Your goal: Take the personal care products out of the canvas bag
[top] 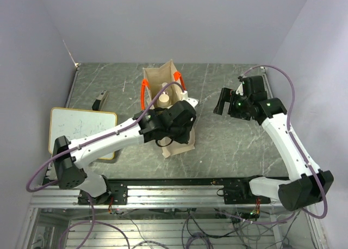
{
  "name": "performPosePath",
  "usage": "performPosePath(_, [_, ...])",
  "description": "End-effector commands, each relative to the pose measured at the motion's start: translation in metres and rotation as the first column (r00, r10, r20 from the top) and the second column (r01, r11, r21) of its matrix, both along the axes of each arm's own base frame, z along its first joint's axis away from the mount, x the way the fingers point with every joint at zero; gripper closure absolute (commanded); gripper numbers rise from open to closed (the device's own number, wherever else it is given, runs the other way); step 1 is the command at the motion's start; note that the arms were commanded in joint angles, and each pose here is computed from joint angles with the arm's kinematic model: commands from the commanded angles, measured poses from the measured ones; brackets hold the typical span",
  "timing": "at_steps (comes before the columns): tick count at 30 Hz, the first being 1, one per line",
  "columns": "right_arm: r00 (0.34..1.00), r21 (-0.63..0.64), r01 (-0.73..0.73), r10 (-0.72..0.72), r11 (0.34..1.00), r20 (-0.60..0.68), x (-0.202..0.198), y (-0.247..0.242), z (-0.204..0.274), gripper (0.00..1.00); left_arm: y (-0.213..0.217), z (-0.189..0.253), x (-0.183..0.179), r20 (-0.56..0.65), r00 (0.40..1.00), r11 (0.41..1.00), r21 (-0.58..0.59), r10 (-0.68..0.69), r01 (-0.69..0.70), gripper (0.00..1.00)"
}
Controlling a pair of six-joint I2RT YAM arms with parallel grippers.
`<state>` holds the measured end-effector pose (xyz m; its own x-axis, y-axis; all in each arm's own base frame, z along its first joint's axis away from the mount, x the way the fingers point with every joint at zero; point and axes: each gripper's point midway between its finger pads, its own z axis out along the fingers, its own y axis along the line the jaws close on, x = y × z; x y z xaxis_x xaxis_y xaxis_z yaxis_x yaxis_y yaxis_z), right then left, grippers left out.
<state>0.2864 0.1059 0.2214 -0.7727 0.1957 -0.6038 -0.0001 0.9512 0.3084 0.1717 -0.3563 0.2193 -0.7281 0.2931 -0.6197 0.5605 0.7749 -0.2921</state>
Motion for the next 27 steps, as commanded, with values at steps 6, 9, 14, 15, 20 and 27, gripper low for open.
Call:
performPosePath(6, [0.984,0.109,-0.177,0.177,0.978,0.014,0.012,0.037,0.015,0.0,0.013,0.061,-0.023,-0.009,0.996,0.982,-0.165,0.094,-0.094,0.54])
performPosePath(9, [0.977,0.149,-0.215,0.213,0.965,0.034,0.013,0.047,0.02,0.0,0.024,0.077,-0.019,0.029,0.993,0.981,-0.158,0.118,-0.112,0.35])
performPosePath(14, [0.963,0.171,-0.267,0.258,0.948,0.075,0.015,0.059,0.028,0.0,0.041,0.104,-0.005,0.069,0.984,0.975,-0.162,0.165,-0.152,0.25])
performPosePath(15, [0.961,0.178,-0.276,0.266,0.945,0.081,0.015,0.062,0.03,0.0,0.044,0.108,-0.001,0.066,0.982,0.973,-0.165,0.174,-0.161,0.24])
performPosePath(20, [0.939,0.215,-0.34,0.32,0.915,0.125,0.012,0.084,0.045,0.0,0.073,0.117,0.026,0.033,0.968,0.958,-0.155,0.249,-0.241,0.24])
performPosePath(27, [0.898,0.223,-0.437,0.409,0.871,0.164,0.0,0.124,0.062,0.0,0.12,0.101,0.039,-0.059,0.888,0.874,-0.156,0.456,-0.46,0.2])
